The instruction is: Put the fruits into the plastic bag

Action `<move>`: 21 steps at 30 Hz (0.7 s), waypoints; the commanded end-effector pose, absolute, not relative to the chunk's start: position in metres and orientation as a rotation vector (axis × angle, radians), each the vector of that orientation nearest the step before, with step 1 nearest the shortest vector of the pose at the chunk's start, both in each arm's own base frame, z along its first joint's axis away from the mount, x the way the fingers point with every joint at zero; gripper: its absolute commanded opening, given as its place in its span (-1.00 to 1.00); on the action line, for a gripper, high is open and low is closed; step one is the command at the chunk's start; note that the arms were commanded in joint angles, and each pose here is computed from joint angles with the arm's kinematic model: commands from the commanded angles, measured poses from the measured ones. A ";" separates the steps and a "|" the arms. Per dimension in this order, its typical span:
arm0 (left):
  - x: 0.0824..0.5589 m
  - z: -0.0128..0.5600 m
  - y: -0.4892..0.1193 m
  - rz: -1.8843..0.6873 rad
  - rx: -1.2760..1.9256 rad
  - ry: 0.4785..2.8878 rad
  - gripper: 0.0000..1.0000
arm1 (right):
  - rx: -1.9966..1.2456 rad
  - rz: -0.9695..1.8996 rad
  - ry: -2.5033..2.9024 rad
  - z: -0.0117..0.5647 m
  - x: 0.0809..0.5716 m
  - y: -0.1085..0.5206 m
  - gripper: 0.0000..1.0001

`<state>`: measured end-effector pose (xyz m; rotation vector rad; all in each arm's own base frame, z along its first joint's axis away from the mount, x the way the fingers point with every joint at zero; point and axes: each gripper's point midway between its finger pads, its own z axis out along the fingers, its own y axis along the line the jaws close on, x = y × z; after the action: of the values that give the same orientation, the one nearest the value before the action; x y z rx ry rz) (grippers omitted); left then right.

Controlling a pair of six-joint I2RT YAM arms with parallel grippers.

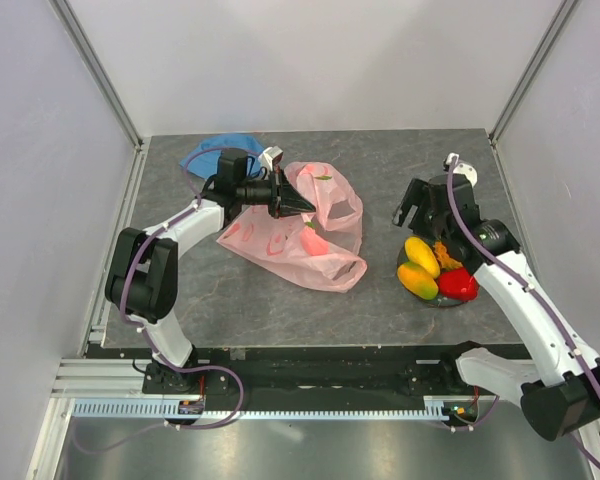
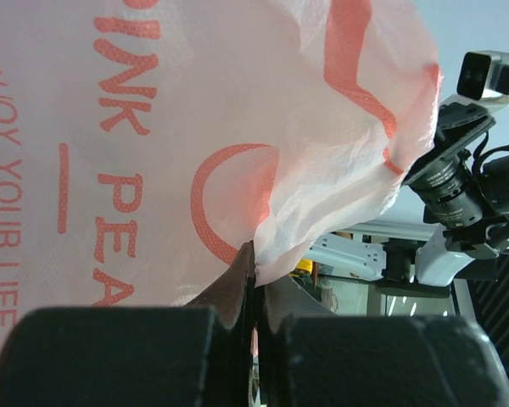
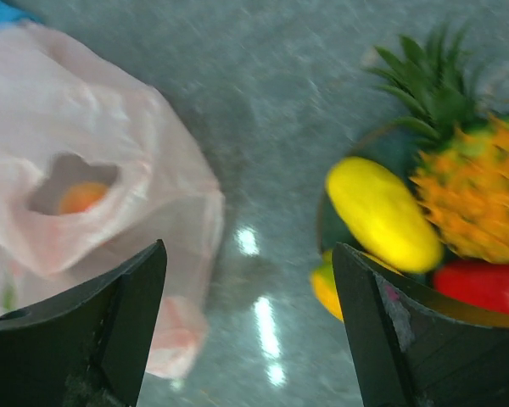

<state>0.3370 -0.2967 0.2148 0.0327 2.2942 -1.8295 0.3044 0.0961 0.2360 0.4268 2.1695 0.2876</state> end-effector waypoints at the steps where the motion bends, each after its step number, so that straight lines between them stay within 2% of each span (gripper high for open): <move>1: 0.342 0.241 -0.294 -1.769 0.137 2.206 -0.97 | 0.299 0.027 2.402 0.198 0.266 0.067 0.70; 9: 0.343 0.243 -0.293 -1.740 0.146 2.213 -0.97 | -0.005 -0.049 2.557 0.164 0.256 0.095 0.66; 15: 0.342 0.245 -0.292 -1.736 0.151 2.209 -0.97 | -0.088 -0.303 2.627 0.139 0.250 0.078 0.75; 21: 0.344 0.244 -0.293 -1.740 0.147 2.216 -0.97 | -0.145 -0.377 2.647 0.120 0.253 0.073 0.77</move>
<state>0.3380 -0.2947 0.2167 0.0568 2.3105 -1.7739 0.2492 0.0835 0.1242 -0.0939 2.6600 -0.2751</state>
